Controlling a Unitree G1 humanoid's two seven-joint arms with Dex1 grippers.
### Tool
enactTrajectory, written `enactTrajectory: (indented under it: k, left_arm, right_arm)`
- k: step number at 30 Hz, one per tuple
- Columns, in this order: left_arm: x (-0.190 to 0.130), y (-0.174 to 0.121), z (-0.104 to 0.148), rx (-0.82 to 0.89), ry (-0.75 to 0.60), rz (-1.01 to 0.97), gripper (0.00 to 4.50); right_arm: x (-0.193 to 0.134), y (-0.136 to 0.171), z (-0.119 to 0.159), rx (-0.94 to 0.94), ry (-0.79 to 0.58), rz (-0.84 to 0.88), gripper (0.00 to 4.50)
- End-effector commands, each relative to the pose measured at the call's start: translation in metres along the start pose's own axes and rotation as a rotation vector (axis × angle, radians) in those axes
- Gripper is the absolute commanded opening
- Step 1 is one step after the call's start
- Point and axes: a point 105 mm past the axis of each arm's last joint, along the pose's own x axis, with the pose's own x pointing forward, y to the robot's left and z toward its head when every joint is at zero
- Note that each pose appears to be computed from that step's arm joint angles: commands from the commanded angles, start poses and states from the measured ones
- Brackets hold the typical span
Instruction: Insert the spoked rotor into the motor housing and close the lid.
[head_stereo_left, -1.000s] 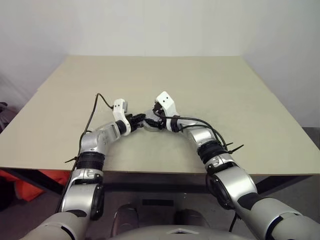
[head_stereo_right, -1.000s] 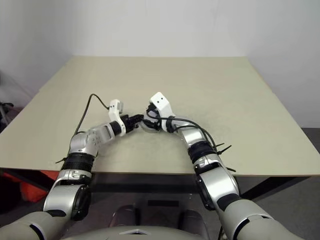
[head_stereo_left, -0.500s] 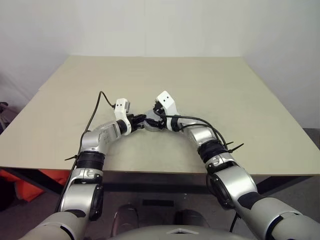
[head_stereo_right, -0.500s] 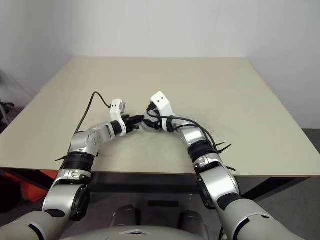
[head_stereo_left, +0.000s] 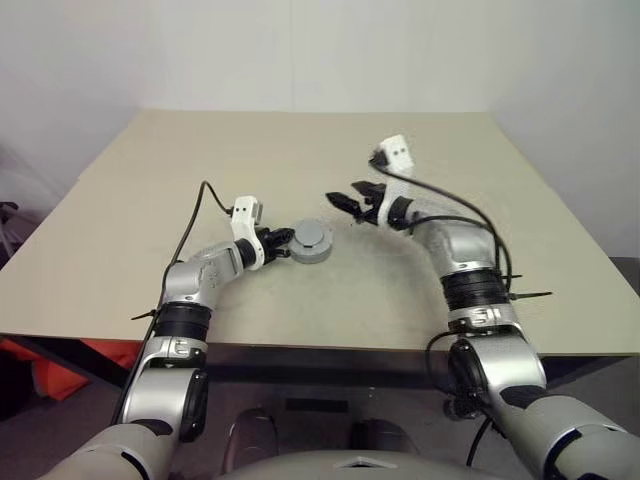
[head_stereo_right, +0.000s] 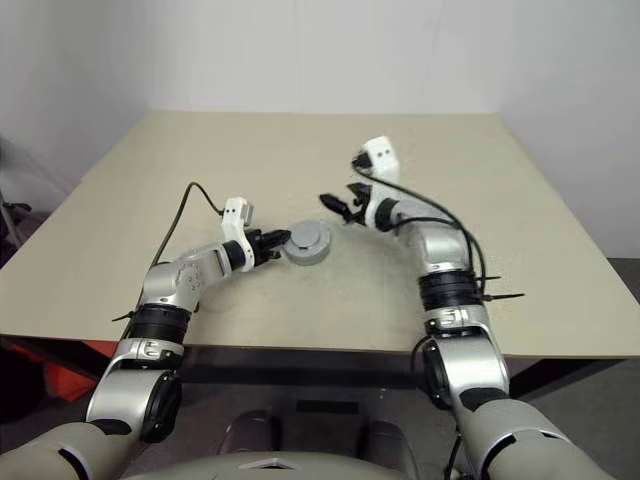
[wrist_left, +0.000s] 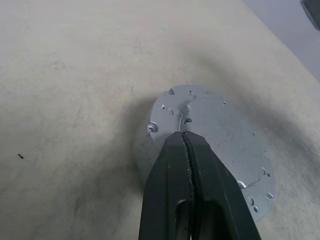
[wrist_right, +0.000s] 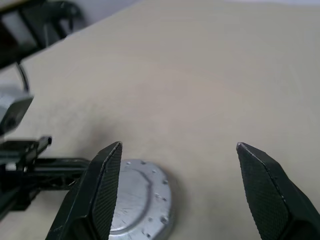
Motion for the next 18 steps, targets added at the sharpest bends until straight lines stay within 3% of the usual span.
enactTrajectory:
  k: [1,3,6,18]
  left_arm:
    - [0.005,-0.006,-0.018,-0.007,0.07,-0.017,0.0]
    - [0.006,-0.007,-0.018,-0.008,0.068,-0.017,0.0]
    - [0.006,-0.007,-0.017,-0.007,0.066,-0.019,0.0]
    - [0.006,-0.006,-0.014,0.001,0.059,-0.012,0.0]
  right_arm:
    - [-0.017,-0.021,-0.008,0.323,0.053,-0.056,4.11]
    - [-0.026,-0.029,-0.025,0.475,0.111,-0.08,4.11]
    - [-0.037,-0.018,-0.049,0.669,0.203,-0.017,4.11]
    - [-0.006,0.039,-0.086,0.807,0.339,0.129,4.11]
